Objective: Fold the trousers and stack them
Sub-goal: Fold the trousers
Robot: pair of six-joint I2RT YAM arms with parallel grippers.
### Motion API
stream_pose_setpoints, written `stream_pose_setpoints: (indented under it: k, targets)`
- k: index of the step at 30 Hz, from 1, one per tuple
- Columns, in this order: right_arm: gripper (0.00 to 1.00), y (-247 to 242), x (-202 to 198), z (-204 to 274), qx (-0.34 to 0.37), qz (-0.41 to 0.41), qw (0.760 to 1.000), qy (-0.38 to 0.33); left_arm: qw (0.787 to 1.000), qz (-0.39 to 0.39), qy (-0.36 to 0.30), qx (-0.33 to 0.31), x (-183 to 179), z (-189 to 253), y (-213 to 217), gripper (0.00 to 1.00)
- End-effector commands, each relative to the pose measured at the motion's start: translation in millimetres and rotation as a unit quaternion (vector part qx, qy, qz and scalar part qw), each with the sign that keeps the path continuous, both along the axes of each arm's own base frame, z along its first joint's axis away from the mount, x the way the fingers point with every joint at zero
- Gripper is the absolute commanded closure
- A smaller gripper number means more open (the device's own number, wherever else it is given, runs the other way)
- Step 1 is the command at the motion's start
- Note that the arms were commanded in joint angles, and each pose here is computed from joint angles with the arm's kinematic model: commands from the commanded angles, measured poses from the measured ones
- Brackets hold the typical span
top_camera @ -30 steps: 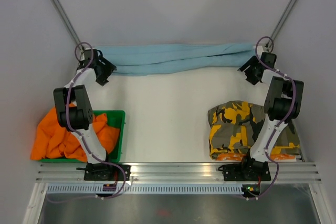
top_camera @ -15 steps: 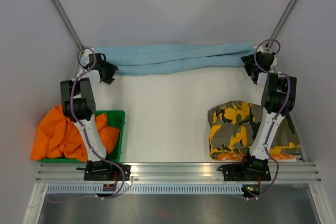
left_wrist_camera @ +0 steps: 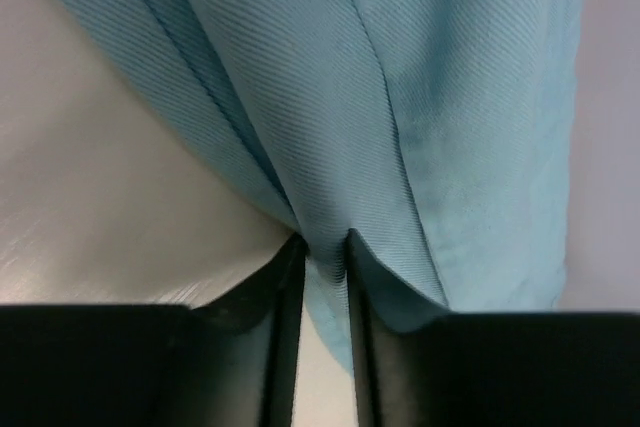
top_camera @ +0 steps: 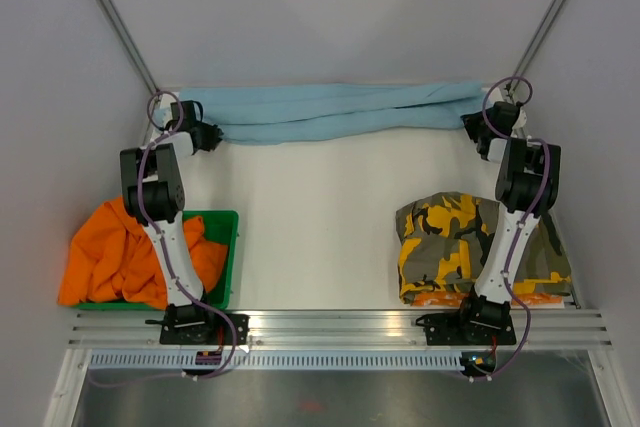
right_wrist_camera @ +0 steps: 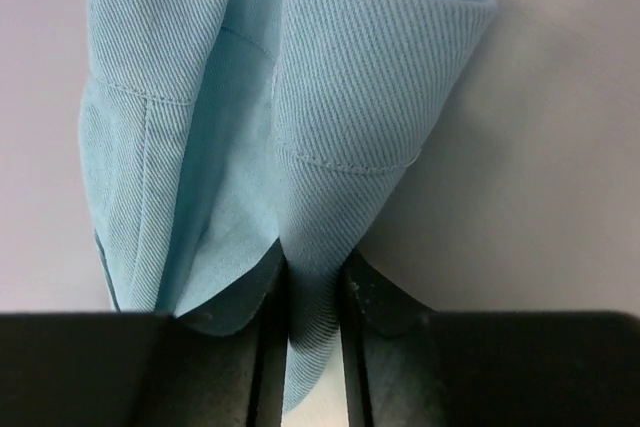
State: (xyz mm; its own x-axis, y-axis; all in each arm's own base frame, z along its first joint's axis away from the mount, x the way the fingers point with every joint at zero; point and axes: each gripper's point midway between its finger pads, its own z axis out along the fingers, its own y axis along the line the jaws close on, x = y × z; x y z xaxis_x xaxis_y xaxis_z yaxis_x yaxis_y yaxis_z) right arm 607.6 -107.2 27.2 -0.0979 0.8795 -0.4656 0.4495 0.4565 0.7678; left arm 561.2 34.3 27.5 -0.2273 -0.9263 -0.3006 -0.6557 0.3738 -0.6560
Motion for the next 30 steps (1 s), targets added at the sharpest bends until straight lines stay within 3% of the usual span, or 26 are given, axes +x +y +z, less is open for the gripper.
stream_pose_setpoints:
  k: [1,2,3,6,11,14,19,24,28,30]
  targets:
    - [0.73,-5.2,5.3,-14.3,-0.009,0.001,1.0,0.017,0.999,0.013,0.038,-0.003,-5.6,-25.3,2.9,0.72]
    - [0.76,-4.8,5.5,-16.7,-0.009,0.003,1.0,0.021,0.999,0.013,0.041,-0.002,-6.7,-25.1,3.0,0.87]
    - [0.84,-3.9,6.5,-16.2,-0.01,0.005,1.0,0.021,0.999,0.012,0.043,0.001,-7.4,-25.8,3.6,0.94]
    - [1.0,-2.4,2.6,-15.1,-0.014,0.011,0.999,0.027,0.999,0.005,0.049,0.009,-11.6,-20.6,3.1,0.98]
    - [1.0,-6.2,-23.2,13.1,-0.05,0.01,0.998,0.038,0.998,-0.026,0.038,0.048,-27.4,17.2,6.2,0.98]
    - [1.0,-8.4,-64.2,12.3,-0.051,-0.002,0.997,0.06,0.995,-0.035,0.042,0.086,-50.7,37.9,11.8,0.98]
    - [1.0,-8.3,-119.8,34.7,-0.05,-0.018,0.997,0.06,0.991,-0.048,0.065,0.104,-107.0,38.9,7.8,0.98]
    - [1.0,-6.0,-185.5,19.3,-0.058,-0.019,0.991,0.119,0.986,-0.063,0.097,0.116,-161.7,27.0,3.2,0.98]
    - [1.0,-7.2,-217.3,21.8,-0.091,-0.008,0.982,0.164,0.985,-0.063,0.096,0.125,-180.4,31.4,3.0,0.98]
    - [0.91,-8.0,-220.4,27.4,-0.107,0.002,0.98,0.169,0.984,-0.071,0.101,0.129,-184.8,32.1,2.6,0.98]
